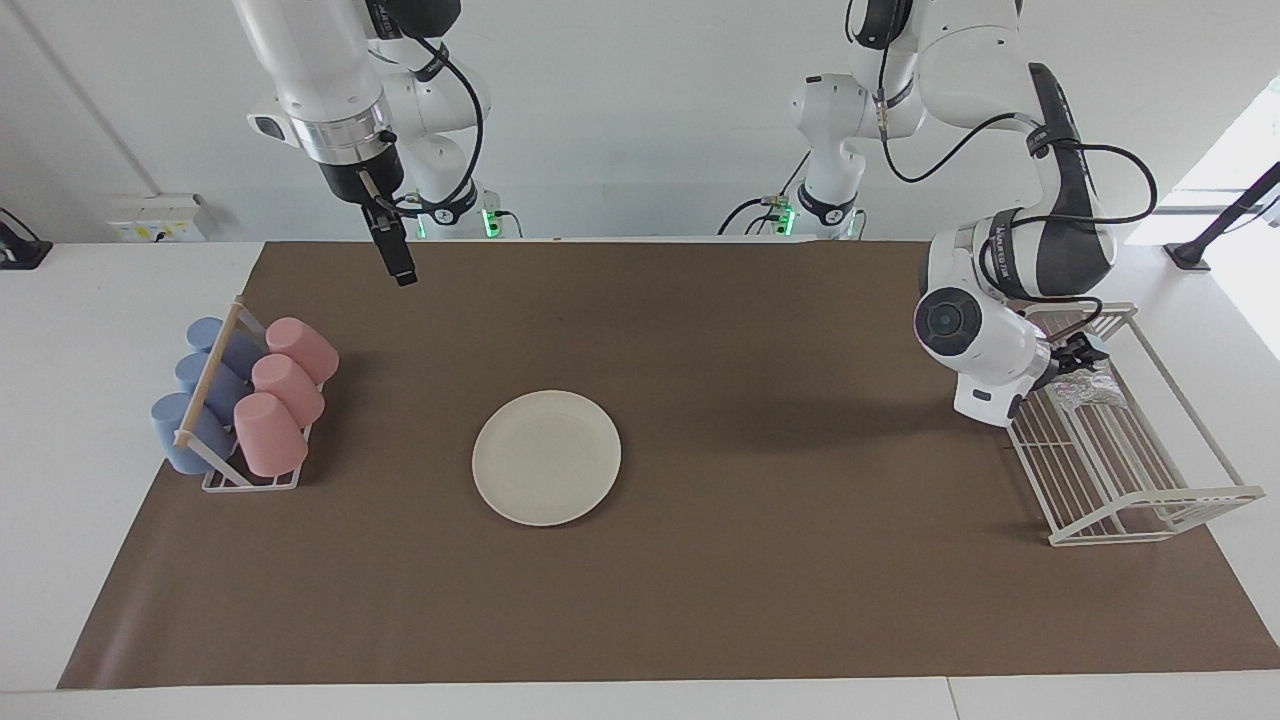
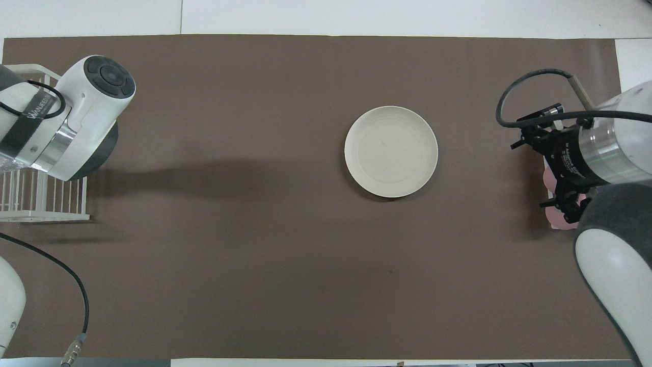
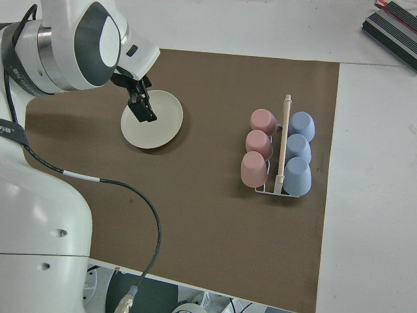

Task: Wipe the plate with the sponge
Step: 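Move the right gripper toward the cream plate while the left gripper rises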

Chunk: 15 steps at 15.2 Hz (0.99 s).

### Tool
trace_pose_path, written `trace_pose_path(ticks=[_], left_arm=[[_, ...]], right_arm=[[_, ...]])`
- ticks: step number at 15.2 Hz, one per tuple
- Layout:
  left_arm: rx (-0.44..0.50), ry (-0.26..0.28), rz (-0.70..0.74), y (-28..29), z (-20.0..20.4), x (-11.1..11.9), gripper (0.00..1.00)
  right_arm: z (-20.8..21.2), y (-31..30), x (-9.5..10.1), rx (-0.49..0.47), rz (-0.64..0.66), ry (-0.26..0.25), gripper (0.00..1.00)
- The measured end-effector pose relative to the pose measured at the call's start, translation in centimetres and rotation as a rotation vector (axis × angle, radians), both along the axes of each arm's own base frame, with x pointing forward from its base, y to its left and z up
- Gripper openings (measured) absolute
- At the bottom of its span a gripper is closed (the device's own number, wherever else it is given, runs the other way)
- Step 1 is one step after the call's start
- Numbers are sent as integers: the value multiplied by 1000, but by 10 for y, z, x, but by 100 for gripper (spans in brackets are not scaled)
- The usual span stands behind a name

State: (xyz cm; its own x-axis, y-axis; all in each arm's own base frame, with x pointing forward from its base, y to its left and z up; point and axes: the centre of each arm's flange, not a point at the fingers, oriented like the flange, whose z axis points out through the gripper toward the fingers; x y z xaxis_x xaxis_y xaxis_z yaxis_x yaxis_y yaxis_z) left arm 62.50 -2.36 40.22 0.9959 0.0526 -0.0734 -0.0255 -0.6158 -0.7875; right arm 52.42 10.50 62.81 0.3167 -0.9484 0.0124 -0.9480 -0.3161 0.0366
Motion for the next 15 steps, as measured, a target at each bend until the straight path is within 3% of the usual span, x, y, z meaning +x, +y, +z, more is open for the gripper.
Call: trace_pose_path(ticks=[2, 5, 8, 10, 15], left_arm=[[1, 0, 5, 4, 0, 0, 89], [3, -1, 8, 6, 0, 0, 55], [3, -1, 10, 7, 0, 0, 21], [4, -2, 10, 7, 1, 1, 4], [4, -5, 10, 7, 2, 1, 4]], right_arm=[[1, 13, -4, -1, -23, -2, 100], [0, 19, -8, -3, -39, 3, 100], [-1, 18, -8, -6, -135, 1, 100], [0, 18, -7, -5, -185, -10, 100], [3, 52, -14, 92, -246, 4, 100]])
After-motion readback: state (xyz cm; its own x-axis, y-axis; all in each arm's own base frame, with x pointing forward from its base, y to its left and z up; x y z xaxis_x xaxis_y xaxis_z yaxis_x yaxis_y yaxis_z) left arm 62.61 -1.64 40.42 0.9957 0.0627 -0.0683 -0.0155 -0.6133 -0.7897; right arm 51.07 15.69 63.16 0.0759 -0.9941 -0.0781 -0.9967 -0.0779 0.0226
